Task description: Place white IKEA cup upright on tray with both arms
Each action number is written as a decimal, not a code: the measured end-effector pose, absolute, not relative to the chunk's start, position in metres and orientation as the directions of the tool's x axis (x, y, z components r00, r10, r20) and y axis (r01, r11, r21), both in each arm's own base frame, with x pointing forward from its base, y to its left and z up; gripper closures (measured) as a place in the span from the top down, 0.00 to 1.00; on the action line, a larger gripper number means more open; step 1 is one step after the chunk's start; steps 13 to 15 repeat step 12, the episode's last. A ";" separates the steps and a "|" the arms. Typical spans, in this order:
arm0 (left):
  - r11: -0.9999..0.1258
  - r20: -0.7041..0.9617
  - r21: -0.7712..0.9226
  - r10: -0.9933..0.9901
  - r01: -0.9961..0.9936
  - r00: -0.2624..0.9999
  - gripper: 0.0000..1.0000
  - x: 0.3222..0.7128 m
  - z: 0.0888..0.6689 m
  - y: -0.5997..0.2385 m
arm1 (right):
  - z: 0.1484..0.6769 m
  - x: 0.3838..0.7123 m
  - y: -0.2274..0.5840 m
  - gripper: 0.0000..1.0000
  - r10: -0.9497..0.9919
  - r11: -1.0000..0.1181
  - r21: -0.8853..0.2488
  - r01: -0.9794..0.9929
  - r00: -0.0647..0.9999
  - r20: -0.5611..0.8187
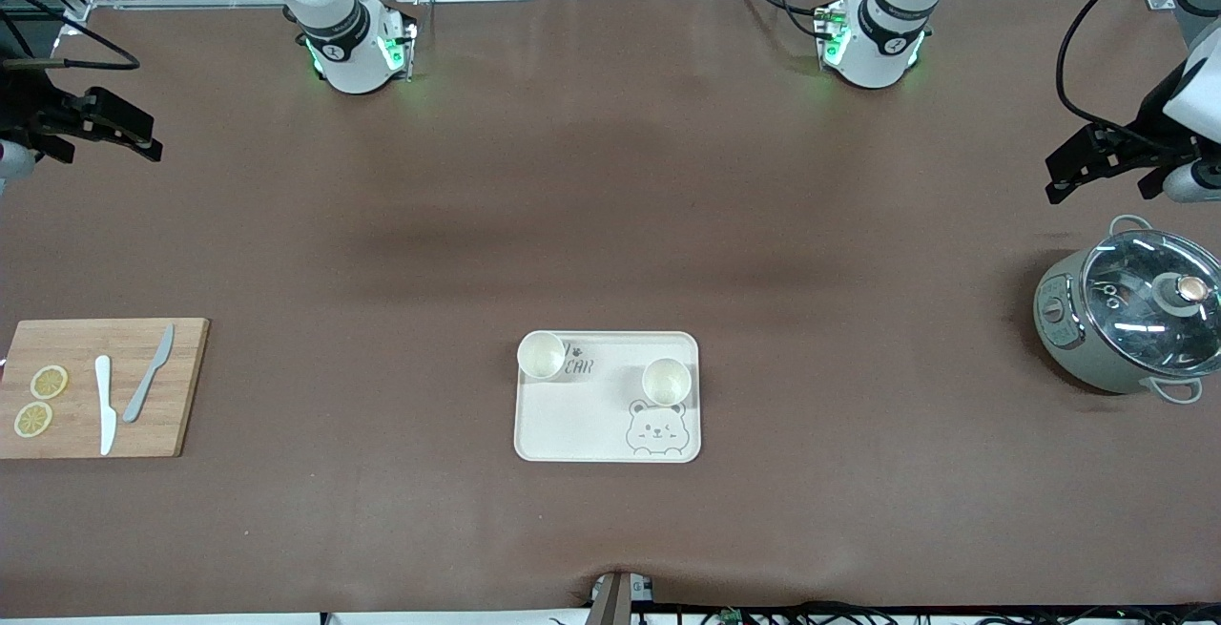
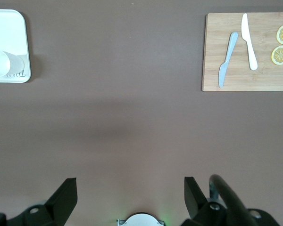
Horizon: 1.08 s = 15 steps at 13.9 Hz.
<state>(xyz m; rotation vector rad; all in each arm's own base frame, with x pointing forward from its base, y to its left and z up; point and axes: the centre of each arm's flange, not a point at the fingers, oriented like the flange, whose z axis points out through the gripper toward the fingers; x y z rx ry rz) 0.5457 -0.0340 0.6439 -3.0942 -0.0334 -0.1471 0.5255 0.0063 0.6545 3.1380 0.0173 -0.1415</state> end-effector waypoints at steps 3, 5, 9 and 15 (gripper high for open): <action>-0.999 0.082 -0.044 0.020 0.024 0.996 1.00 0.544 0.644 -0.034 | 0.654 0.525 0.006 1.00 0.011 -1.000 0.000 0.011 0.995 -0.097; -0.999 0.069 -0.045 0.021 0.024 0.997 1.00 0.543 0.643 -0.034 | 0.654 0.524 0.006 1.00 0.011 -1.000 0.000 0.011 0.995 -0.099; -0.999 0.055 -0.046 0.022 0.024 0.998 1.00 0.542 0.641 -0.033 | 0.653 0.524 0.007 1.00 0.012 -1.000 0.000 0.012 0.994 -0.107; -0.999 0.048 -0.047 0.022 0.024 0.999 1.00 0.543 0.638 -0.034 | 0.653 0.524 0.007 1.00 0.012 -1.000 0.000 0.012 0.994 -0.109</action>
